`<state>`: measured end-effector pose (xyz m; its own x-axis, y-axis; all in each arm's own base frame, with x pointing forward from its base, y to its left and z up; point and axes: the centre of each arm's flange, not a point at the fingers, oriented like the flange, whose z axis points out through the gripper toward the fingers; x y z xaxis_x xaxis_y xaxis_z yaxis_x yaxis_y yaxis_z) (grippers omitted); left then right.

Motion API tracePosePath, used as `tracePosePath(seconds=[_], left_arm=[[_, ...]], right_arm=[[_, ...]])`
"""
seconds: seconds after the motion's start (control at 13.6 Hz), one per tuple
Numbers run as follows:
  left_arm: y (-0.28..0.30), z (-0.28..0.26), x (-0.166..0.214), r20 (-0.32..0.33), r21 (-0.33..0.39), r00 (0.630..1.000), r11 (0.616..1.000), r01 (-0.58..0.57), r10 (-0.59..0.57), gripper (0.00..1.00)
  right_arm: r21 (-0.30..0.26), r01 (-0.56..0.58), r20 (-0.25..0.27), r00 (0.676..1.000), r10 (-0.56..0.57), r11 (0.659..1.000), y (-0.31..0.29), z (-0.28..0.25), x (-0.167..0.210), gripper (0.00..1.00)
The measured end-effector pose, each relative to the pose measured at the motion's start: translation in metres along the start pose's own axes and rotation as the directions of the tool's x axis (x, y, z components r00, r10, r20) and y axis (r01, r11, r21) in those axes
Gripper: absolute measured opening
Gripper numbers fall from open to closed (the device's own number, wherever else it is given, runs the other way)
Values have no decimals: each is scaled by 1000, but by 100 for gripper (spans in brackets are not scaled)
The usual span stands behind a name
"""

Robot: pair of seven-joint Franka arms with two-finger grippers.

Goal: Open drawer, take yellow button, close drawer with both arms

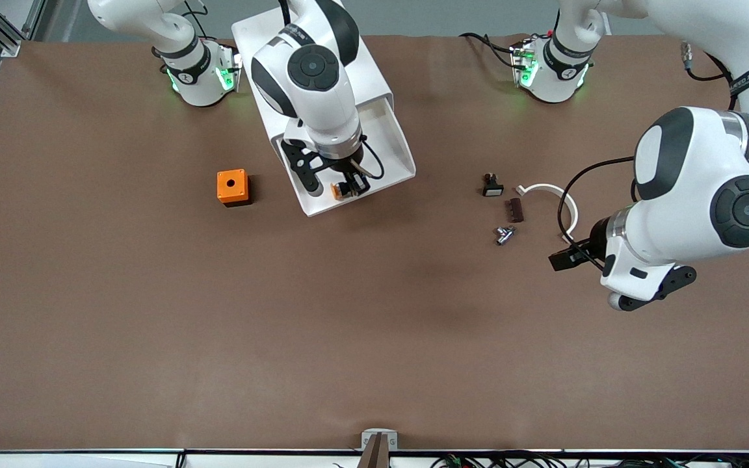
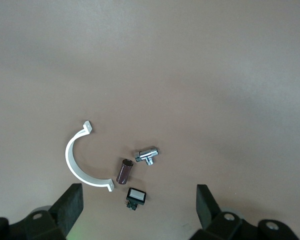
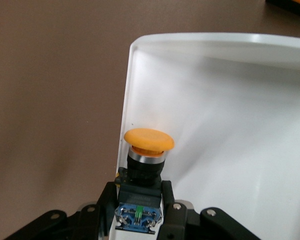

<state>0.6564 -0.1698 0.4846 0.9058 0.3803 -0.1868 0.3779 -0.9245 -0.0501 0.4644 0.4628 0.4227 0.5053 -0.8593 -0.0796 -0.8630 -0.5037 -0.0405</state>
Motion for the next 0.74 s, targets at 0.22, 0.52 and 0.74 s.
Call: tracePosePath(seconds=[0.22,0.52,0.74], left_arm=[[6,-3,-11,5,-10,1000,1000,-26,26,100],[26,-2,-28,9,-20,992,992,-123,124,100],[50,13,-42,3,-33,984,983,-179,179,100]], right_arm=[[17,62,-5,998,-62,998,-7,-28,35,41],[13,249,-1,968,-249,968,-14,-58,145,41],[-6,446,16,895,-446,895,-4,-62,248,41]])
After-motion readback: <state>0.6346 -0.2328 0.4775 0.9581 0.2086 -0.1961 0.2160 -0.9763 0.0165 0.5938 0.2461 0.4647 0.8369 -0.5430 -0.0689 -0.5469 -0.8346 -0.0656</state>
